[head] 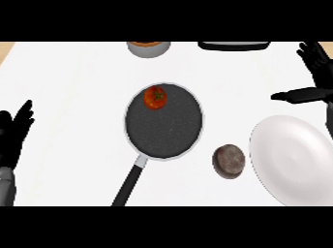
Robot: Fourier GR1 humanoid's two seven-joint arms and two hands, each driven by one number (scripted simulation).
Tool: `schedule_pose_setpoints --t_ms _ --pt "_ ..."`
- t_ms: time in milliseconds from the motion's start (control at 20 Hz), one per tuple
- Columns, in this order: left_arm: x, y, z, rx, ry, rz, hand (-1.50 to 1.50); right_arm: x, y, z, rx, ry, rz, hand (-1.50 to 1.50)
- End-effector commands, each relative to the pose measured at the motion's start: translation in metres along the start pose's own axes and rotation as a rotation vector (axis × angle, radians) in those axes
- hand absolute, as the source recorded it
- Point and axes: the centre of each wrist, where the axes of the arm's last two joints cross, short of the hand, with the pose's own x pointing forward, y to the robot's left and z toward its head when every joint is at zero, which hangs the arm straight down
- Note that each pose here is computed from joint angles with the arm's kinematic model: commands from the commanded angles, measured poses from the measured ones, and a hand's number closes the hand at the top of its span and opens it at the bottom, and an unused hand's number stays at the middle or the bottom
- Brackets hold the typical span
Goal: Pick the tomato from the plate and place it in the pan
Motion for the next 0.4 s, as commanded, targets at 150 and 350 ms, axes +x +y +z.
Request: schedule_pose_setpoints --t_ms 150,350 --pt "-0.001 0.003 -0.007 0.008 -0.003 -0.006 0.0 0.005 -0.068 0.024 0.036 -0.02 0.025 -1.5" --pt "-0.004 -0.006 0.005 -0.008 -0.001 0.007 0.0 -0.001 -0.102 0.041 0.033 -0.001 0.044 -1.5"
